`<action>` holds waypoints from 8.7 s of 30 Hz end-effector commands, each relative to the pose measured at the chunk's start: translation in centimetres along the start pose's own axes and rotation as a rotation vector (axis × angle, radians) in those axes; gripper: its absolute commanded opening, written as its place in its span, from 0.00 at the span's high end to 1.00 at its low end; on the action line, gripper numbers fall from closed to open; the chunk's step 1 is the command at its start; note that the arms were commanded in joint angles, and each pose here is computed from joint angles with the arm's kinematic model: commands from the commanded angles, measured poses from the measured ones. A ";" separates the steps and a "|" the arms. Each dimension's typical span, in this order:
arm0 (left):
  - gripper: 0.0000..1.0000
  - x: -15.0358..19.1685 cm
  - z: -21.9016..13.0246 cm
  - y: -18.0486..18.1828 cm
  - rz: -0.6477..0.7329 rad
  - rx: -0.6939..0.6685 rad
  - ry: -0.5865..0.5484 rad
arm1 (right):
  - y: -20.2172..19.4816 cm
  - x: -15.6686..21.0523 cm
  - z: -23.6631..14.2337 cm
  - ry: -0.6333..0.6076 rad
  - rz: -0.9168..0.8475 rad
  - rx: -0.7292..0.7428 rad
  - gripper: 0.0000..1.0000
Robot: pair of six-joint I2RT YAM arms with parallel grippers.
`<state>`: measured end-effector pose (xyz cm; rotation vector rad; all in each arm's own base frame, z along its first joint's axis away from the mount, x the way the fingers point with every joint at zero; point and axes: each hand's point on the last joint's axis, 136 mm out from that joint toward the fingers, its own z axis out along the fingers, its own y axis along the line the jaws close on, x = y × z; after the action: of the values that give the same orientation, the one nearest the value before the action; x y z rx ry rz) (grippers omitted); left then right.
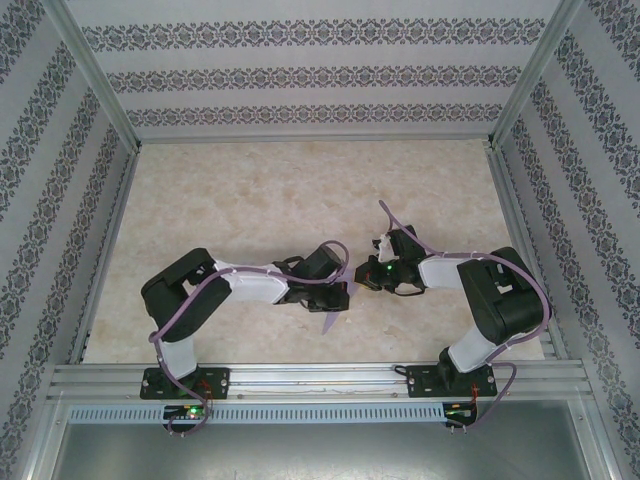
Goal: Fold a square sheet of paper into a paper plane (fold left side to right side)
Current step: Perform the fifth fold on the wing at the bottom-center of the table, then turn over the paper plane at the bottom-center of the table.
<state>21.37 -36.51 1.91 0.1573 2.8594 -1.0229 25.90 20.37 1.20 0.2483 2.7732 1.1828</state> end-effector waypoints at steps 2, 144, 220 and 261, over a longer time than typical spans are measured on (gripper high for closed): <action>1.00 2.5 -0.6 1.9 -0.044 -0.033 0.062 | -6.5 2.6 0.5 0.055 0.070 0.270 1.00; 0.84 2.9 -3.1 -1.5 0.680 -0.394 -0.031 | 0.3 1.4 -6.6 -0.139 0.535 0.245 0.49; 0.62 0.0 -10.5 -7.4 0.514 -0.052 -0.258 | -0.8 4.5 -2.5 -0.101 0.232 0.130 1.00; 0.83 -2.0 -4.1 -0.6 0.222 0.050 -0.093 | 0.3 3.1 -1.7 -0.002 0.030 0.099 1.00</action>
<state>21.92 -32.52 3.85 0.3914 2.7442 -0.9177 22.22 19.99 2.34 0.3299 2.8366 1.0522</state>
